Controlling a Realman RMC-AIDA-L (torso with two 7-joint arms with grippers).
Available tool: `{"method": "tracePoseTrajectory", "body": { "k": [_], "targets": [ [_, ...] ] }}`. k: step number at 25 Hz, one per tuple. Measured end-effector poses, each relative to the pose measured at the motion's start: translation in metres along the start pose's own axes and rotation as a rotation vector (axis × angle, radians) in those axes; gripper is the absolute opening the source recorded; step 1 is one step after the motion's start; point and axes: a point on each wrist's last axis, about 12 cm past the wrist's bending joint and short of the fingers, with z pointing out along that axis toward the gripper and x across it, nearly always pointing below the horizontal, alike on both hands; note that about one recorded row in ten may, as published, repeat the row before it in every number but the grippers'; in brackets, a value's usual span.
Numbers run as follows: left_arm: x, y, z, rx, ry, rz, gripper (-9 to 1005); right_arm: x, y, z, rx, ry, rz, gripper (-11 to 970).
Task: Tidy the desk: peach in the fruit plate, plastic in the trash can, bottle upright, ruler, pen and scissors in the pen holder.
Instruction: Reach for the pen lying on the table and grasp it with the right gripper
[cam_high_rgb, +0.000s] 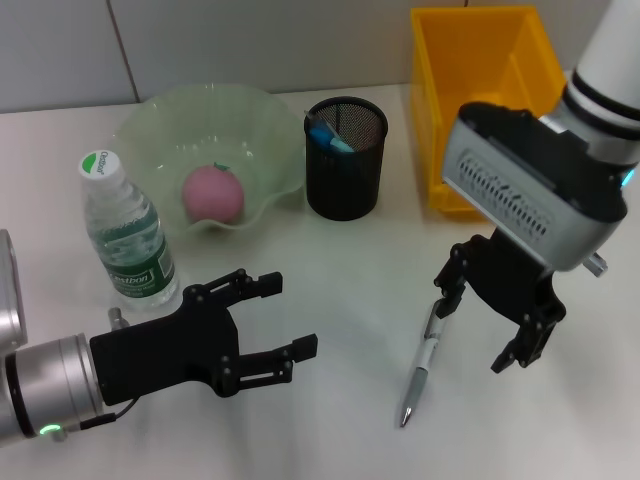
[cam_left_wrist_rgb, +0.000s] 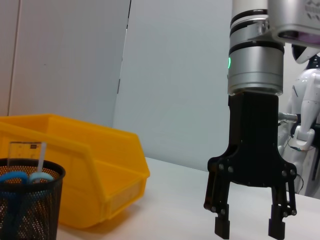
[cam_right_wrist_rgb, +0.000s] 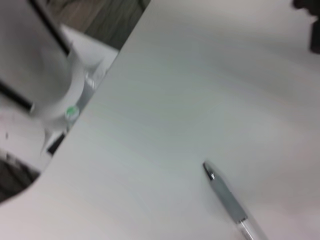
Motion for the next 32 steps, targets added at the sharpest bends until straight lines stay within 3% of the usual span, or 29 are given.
{"method": "tracePoseTrajectory", "body": {
  "k": [13,32],
  "targets": [
    [-0.004,0.005,-0.001,-0.017,0.003,0.026,862,-0.022,-0.025,0.002,-0.020,0.121,-0.174,755],
    [0.000,0.002,-0.003,-0.023,0.005,0.010,862,-0.045,-0.029,0.019,-0.085,0.199,-0.319,754]
  ]
}}
